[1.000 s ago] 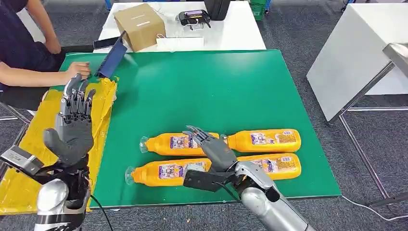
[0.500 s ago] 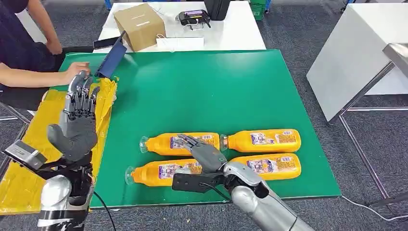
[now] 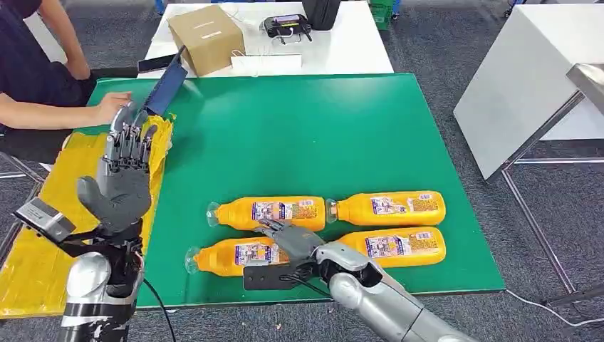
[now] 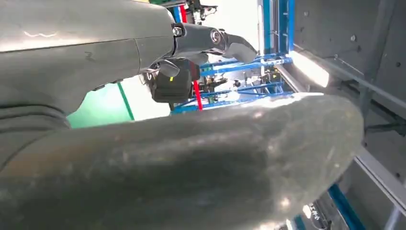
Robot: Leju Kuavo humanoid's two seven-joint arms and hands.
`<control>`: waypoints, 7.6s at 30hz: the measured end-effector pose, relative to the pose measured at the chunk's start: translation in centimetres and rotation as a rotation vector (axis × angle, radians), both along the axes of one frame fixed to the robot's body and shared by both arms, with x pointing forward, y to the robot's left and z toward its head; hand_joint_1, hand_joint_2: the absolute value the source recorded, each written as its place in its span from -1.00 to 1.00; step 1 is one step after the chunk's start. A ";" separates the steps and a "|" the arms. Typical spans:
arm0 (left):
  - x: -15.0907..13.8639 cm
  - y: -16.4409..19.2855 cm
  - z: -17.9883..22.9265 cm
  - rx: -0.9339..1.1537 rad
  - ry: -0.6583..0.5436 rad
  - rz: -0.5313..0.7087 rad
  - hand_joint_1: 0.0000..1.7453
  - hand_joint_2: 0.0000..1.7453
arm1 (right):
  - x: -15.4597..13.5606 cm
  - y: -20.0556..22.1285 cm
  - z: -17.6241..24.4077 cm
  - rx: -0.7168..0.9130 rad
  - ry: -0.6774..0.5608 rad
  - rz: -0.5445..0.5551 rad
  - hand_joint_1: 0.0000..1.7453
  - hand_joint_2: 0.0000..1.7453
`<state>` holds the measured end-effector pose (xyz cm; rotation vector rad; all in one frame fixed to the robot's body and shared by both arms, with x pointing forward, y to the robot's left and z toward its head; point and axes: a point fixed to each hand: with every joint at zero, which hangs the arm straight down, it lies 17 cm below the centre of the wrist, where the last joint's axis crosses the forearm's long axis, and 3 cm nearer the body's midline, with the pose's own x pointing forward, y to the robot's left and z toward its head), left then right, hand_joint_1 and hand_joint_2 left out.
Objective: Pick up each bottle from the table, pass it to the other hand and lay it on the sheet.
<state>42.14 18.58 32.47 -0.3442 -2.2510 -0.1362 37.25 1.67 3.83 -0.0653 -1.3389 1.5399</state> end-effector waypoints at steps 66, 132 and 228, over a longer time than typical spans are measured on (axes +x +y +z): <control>-0.2 3.8 -1.4 -0.202 0.121 0.020 -1.00 1.00 | -0.1 -8.3 20.7 1.126 -0.145 -0.358 1.00 1.00; -5.2 -7.3 -5.1 0.053 0.174 -0.339 1.00 1.00 | -2.1 6.0 15.0 0.502 -0.023 0.092 1.00 1.00; 10.6 16.1 -25.1 1.654 0.237 0.458 0.90 -1.00 | 13.5 -8.6 10.9 0.155 -0.134 -0.353 -1.00 1.00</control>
